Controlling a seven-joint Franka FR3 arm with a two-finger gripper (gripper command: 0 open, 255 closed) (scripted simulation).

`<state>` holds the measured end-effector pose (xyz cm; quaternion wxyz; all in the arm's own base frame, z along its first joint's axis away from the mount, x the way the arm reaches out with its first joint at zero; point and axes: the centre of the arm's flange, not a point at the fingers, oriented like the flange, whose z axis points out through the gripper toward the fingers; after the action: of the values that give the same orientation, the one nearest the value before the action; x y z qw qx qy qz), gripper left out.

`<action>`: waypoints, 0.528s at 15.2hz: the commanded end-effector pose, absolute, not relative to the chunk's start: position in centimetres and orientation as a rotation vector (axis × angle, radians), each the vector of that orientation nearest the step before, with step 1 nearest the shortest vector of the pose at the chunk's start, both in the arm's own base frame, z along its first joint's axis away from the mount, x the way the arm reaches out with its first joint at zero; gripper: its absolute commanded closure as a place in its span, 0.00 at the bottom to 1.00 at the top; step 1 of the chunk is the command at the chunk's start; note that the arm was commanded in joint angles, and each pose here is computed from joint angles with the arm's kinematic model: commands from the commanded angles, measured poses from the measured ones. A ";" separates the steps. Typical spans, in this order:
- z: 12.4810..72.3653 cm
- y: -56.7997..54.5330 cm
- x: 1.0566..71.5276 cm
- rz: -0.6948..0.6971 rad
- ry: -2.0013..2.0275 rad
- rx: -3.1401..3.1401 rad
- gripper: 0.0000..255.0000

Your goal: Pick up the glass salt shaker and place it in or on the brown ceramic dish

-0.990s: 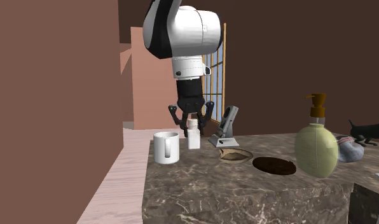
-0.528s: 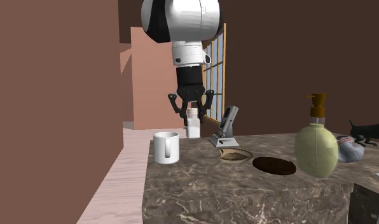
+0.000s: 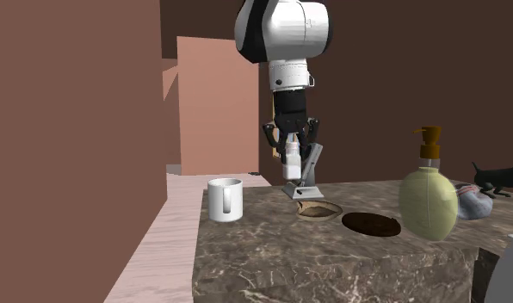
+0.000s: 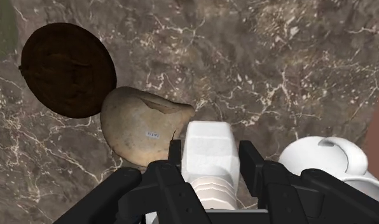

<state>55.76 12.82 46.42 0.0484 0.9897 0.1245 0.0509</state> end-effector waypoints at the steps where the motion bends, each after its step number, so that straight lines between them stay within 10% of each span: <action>1: 46.8 10.8 57.2 0.155 0.382 3.016 1.00; 8: 46.3 4.6 61.6 0.155 0.382 3.016 1.00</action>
<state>61.14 4.97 46.49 0.0484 0.9897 0.1247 0.0507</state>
